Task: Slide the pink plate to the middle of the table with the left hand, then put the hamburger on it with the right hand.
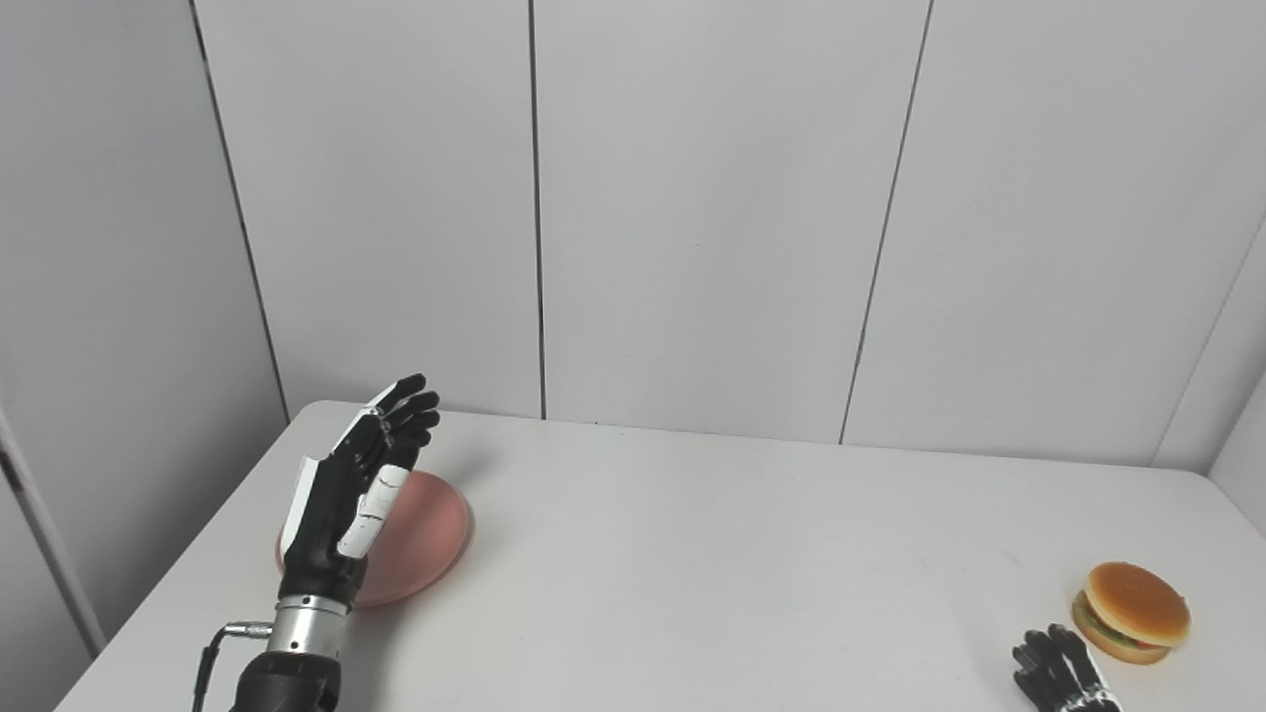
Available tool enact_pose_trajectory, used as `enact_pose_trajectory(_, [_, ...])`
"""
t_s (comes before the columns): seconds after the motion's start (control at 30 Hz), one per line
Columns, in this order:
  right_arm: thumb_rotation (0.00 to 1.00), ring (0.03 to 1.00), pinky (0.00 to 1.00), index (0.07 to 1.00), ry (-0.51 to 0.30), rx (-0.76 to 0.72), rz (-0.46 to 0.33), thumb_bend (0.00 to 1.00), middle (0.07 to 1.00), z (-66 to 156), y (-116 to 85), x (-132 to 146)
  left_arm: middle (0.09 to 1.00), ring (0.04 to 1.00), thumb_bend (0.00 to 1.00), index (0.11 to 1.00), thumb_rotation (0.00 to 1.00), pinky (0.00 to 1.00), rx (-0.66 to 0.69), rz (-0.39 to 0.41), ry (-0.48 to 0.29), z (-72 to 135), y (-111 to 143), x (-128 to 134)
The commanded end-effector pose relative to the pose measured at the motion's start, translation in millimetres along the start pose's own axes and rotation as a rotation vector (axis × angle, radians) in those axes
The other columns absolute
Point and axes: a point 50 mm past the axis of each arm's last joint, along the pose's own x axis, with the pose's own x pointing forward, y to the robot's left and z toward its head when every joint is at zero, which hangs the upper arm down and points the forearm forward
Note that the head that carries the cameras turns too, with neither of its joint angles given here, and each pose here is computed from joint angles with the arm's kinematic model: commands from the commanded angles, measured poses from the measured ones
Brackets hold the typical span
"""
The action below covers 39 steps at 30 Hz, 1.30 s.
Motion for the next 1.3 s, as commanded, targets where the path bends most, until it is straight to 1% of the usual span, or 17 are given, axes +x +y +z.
enact_pose_trajectory(0.0, [0.84,0.971,1.0,0.985,0.205,0.03,-0.131,0.87,0.967,-32.0,-45.4,6.5,0.802,0.788,0.92,0.765,0.85,0.78,0.014,0.037,-0.208,41.3,25.5,46.9])
enact_pose_trajectory(0.13, [0.84,0.977,1.0,0.99,0.207,0.035,-0.13,0.86,0.973,-31.9,-45.0,7.0,0.806,0.8,0.93,0.779,0.86,0.76,0.038,0.05,-0.211,39.3,44.8,61.9])
enact_pose_trajectory(0.27, [0.85,0.976,1.0,0.985,0.208,0.031,-0.131,0.86,0.973,-32.0,-44.6,7.1,0.812,0.819,0.93,0.779,0.84,0.79,-0.012,0.081,-0.174,39.1,55.9,70.9])
enact_pose_trajectory(0.3, [0.85,0.974,1.0,0.982,0.208,0.032,-0.131,0.86,0.971,-32.1,-44.5,7.2,0.813,0.82,0.94,0.782,0.84,0.8,-0.025,0.09,-0.161,38.0,59.2,73.4])
enact_pose_trajectory(0.37, [0.84,0.972,1.0,0.983,0.208,0.032,-0.132,0.86,0.969,-32.2,-44.2,7.4,0.821,0.824,0.94,0.807,0.84,0.8,-0.044,0.105,-0.141,34.8,66.0,78.6])
enact_pose_trajectory(0.53, [0.83,0.976,1.0,0.984,0.205,0.044,-0.137,0.85,0.97,-32.7,-43.0,8.7,0.822,0.817,0.94,0.806,0.83,0.79,-0.077,0.135,-0.097,19.2,87.0,93.5])
enact_pose_trajectory(0.7, [0.83,0.968,1.0,0.982,0.208,0.032,-0.136,0.86,0.962,-32.4,-43.1,8.3,0.825,0.818,0.91,0.778,0.84,0.8,-0.099,0.148,-0.057,3.1,100.8,101.6])
enact_pose_trajectory(0.77, [0.84,0.971,1.0,0.985,0.209,0.027,-0.134,0.85,0.965,-32.6,-43.5,8.3,0.814,0.813,0.91,0.767,0.84,0.79,-0.109,0.155,-0.038,-2.6,103.9,103.5])
enact_pose_trajectory(0.87, [0.84,0.972,1.0,0.986,0.209,0.023,-0.132,0.85,0.967,-32.5,-43.4,8.3,0.822,0.826,0.89,0.778,0.83,0.8,-0.127,0.167,-0.006,-12.7,106.7,105.6])
enact_pose_trajectory(0.97, [0.83,0.973,1.0,0.984,0.209,0.031,-0.134,0.85,0.969,-32.1,-43.7,7.9,0.84,0.842,0.91,0.786,0.8,0.8,-0.134,0.178,0.034,-23.5,108.2,105.1])
enact_pose_trajectory(1.07, [0.83,0.972,1.0,0.984,0.209,0.034,-0.138,0.85,0.968,-32.1,-43.4,7.8,0.838,0.841,0.91,0.782,0.8,0.8,-0.146,0.2,0.072,-34.4,110.4,104.6])
enact_pose_trajectory(1.2, [0.83,0.972,1.0,0.985,0.21,0.034,-0.138,0.85,0.968,-31.4,-42.6,7.5,0.843,0.837,0.89,0.805,0.81,0.82,-0.176,0.228,0.116,-46.4,111.9,103.8])
enact_pose_trajectory(1.27, [0.83,0.971,1.0,0.986,0.211,0.031,-0.138,0.85,0.968,-31.1,-42.2,7.5,0.846,0.848,0.88,0.827,0.84,0.84,-0.188,0.235,0.14,-52.4,113.4,102.9])
